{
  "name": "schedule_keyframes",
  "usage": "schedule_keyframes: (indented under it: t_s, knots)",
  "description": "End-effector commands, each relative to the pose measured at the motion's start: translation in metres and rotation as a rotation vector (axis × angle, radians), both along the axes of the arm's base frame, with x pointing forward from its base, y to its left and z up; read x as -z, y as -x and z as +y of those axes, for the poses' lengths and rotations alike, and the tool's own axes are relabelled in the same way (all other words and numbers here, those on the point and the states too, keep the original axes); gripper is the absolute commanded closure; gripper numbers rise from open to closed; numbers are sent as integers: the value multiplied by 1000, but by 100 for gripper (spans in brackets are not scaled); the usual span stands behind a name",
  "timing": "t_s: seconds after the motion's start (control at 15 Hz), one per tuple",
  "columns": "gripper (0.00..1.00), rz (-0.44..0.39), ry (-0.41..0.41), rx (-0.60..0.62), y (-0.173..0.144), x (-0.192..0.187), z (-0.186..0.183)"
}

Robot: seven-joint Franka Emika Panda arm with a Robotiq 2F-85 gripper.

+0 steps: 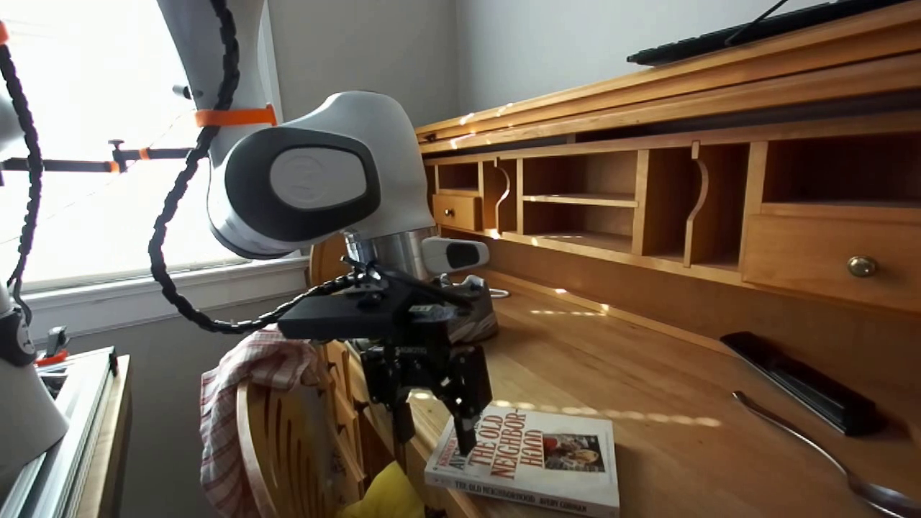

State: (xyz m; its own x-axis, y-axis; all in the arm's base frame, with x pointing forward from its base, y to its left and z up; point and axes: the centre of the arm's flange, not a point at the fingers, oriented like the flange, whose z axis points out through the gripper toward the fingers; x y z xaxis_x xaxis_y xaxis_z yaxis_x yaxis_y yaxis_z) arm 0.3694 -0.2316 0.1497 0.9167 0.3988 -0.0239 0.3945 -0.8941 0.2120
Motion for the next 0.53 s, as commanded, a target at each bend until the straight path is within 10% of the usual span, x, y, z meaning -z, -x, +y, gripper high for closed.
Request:
schedule_keyframes:
  t_s: [0.0,0.33,0.47]
  knots:
    - [0,61,44,-17,3,-5,7]
    - [0,75,234,-65,3,-4,13]
    - [0,57,184,-69,-8,-17,-2]
